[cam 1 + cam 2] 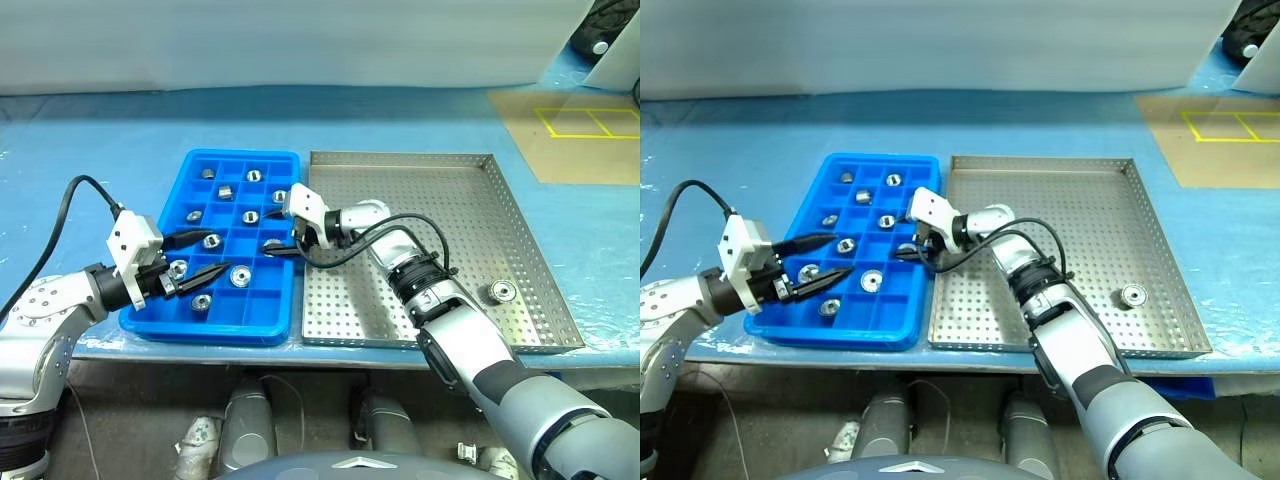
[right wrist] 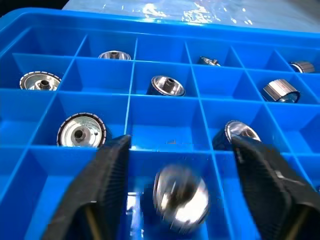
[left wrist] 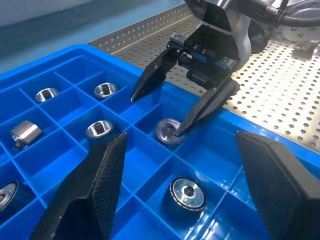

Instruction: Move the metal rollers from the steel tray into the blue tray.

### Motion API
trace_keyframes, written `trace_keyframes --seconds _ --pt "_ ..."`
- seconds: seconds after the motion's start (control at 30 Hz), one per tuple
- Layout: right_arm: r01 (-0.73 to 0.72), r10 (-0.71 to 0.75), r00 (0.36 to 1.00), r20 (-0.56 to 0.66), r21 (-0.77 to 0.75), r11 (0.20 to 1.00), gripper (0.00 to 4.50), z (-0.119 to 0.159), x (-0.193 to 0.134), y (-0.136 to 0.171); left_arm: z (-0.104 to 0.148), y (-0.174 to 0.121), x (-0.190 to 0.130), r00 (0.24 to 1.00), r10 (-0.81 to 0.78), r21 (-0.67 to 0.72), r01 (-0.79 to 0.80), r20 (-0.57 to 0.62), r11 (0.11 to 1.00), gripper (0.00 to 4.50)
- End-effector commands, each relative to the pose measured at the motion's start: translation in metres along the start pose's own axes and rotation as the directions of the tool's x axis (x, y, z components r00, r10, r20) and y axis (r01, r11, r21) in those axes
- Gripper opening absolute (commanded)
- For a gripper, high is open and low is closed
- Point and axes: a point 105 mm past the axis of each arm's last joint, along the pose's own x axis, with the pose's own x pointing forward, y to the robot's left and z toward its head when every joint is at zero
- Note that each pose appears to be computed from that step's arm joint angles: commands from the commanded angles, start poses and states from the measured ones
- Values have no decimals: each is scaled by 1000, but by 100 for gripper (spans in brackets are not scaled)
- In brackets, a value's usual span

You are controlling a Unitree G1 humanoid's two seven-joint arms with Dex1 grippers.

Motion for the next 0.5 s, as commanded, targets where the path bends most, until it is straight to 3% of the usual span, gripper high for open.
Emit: trace_keyframes --seconds 0.03,0.33,0.5 --pt "36 -34 999 33 -32 999 447 13 -2 -6 9 2 4 999 -25 36 25 21 999 368" --pt "179 -177 982 65 -20 984 447 22 -39 -31 10 5 33 989 -137 40 135 52 990 368" --pt "304 -304 953 3 -12 953 447 8 -78 -40 13 4 66 963 -253 51 250 88 967 368"
